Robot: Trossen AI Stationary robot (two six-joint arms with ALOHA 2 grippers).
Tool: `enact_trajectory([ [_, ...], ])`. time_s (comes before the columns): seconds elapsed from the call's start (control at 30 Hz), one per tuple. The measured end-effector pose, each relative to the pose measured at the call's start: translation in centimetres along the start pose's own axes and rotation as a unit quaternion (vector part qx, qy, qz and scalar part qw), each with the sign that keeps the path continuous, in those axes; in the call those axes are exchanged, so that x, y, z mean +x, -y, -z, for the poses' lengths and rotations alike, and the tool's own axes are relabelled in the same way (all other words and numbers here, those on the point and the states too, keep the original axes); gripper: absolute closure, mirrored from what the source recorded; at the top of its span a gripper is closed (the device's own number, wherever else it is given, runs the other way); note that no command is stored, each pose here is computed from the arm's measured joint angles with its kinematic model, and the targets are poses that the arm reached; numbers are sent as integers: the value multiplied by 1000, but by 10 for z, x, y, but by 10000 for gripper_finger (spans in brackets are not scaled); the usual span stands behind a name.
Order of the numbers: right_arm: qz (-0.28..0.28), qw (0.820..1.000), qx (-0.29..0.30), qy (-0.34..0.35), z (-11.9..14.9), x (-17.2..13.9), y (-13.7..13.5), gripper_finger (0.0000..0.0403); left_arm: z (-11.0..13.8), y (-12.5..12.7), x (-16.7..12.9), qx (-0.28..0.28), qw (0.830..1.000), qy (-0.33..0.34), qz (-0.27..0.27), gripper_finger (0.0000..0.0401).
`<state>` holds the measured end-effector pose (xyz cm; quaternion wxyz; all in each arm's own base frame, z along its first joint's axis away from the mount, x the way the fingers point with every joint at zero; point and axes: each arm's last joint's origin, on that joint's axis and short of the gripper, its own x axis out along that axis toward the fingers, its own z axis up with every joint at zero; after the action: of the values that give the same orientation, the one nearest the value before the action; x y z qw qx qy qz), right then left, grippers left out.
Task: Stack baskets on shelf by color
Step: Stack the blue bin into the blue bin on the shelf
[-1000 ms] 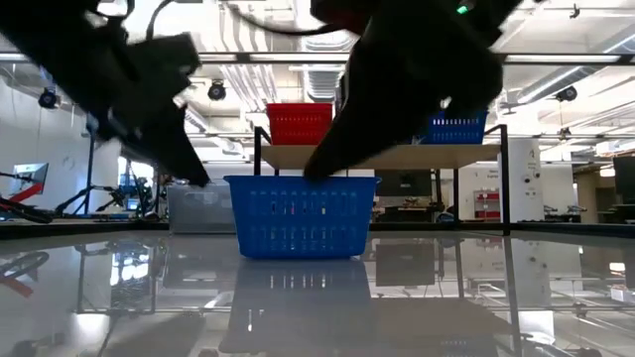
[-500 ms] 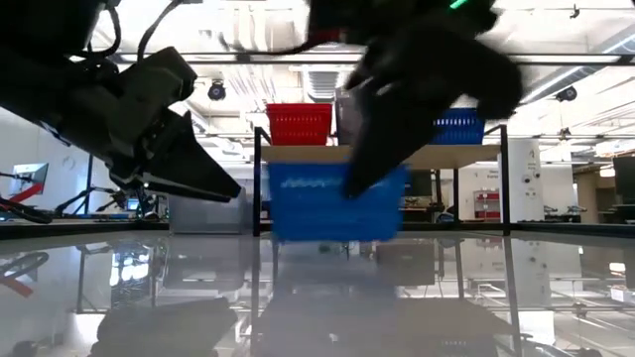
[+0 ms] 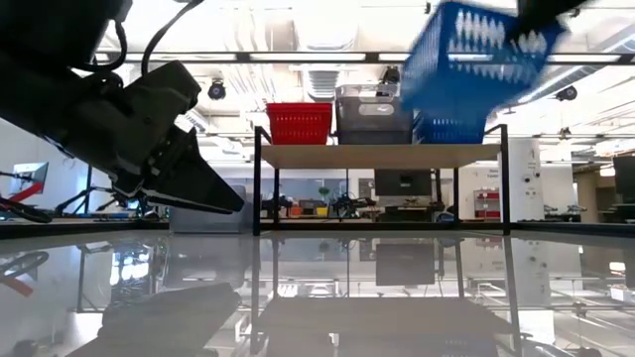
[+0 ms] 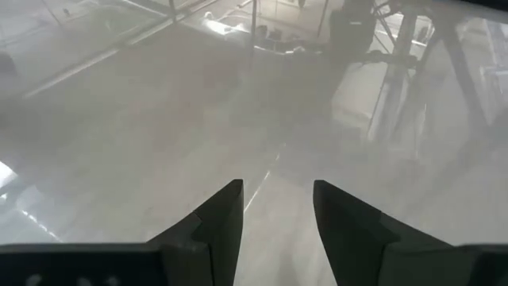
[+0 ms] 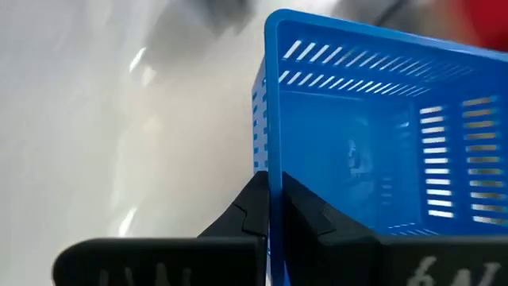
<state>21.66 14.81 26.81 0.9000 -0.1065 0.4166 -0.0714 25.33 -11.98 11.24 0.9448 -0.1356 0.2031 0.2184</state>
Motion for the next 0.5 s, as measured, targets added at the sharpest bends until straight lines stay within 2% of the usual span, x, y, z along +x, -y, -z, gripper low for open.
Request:
enact_trajectory([
  [0.13, 81, 993, 22, 81, -5, -41, 41, 394, -2, 0, 4, -4, 1000, 2, -6, 263],
  [0.27, 121, 985, 35, 117, -19, -71, 88, 394, -4, 2, 8, -6, 1000, 4, -10, 263],
  [0.4, 169, 979, 20, 109, -28, -85, 135, 394, -5, 3, 11, -7, 1000, 5, -12, 263],
  [0.5, 174, 982, -2, 68, -26, -81, 167, 394, -4, 3, 11, -6, 1000, 2, -11, 263],
])
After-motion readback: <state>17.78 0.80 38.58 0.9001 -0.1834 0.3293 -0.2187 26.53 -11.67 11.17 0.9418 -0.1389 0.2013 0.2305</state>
